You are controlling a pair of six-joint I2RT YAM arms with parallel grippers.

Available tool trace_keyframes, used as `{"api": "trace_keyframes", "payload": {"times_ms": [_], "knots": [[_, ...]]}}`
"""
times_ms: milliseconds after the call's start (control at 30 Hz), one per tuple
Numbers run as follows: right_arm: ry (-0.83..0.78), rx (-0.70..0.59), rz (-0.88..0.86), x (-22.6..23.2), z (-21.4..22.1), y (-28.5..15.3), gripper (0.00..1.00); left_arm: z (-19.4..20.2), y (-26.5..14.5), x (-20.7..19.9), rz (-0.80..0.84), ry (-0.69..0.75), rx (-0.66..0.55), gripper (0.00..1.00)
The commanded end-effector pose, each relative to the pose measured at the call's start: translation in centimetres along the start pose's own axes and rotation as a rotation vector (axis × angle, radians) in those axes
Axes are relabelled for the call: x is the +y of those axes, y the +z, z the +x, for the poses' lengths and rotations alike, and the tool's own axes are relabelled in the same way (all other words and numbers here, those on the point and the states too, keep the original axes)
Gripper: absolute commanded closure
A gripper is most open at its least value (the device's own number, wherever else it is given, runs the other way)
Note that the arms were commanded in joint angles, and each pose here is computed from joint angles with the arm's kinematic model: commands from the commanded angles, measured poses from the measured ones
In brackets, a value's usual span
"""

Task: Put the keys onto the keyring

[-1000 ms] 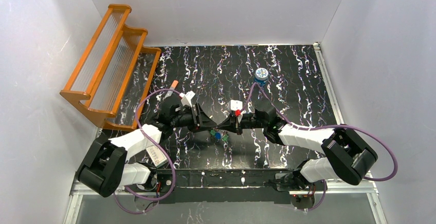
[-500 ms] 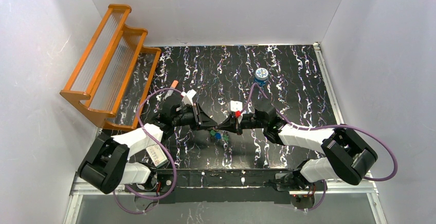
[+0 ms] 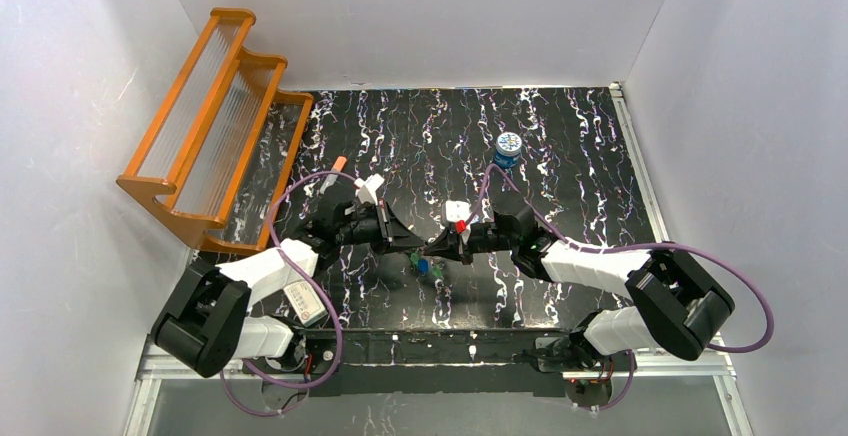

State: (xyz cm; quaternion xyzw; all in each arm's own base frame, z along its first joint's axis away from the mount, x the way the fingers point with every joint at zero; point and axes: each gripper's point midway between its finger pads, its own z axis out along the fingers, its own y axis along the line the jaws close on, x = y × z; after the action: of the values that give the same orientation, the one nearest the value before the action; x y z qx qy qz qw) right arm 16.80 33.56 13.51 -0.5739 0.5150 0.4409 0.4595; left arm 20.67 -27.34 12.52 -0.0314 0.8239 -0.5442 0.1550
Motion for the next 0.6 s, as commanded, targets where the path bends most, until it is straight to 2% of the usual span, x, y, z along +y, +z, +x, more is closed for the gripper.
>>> {"api": "trace_keyframes", "payload": {"times_ms": [0, 100, 133, 333, 400, 500, 567], "knots": [[-0.054, 0.010, -0.004, -0.7, -1.0, 0.1, 0.99, -0.5, -0.3, -1.9, 0.023, 0.045, 0.020, 1.00], [-0.064, 0.004, -0.001, -0.7, -1.2, 0.0, 0.99, -0.3, -0.7, -0.8, -0.056, 0.092, 0.040, 1.00], [-0.062, 0.004, -0.003, -0.6, -1.1, 0.0, 0.99, -0.2, -0.8, -0.3, -0.088, 0.105, 0.046, 0.97], [-0.056, 0.000, -0.011, -0.5, -1.2, 0.0, 0.99, 0.5, -1.4, 1.4, -0.174, 0.109, 0.074, 0.70], [-0.056, -0.003, -0.012, -0.5, -1.3, 0.1, 0.99, 0.6, -1.4, 1.6, -0.178, 0.102, 0.080, 0.58], [-0.057, -0.004, -0.013, -0.5, -1.3, 0.1, 0.99, 0.7, -1.1, 1.2, -0.149, 0.089, 0.084, 0.56], [-0.056, -0.003, -0.016, -0.5, -1.3, 0.1, 0.99, 0.8, -1.0, 0.6, -0.111, 0.078, 0.085, 0.61]]}}
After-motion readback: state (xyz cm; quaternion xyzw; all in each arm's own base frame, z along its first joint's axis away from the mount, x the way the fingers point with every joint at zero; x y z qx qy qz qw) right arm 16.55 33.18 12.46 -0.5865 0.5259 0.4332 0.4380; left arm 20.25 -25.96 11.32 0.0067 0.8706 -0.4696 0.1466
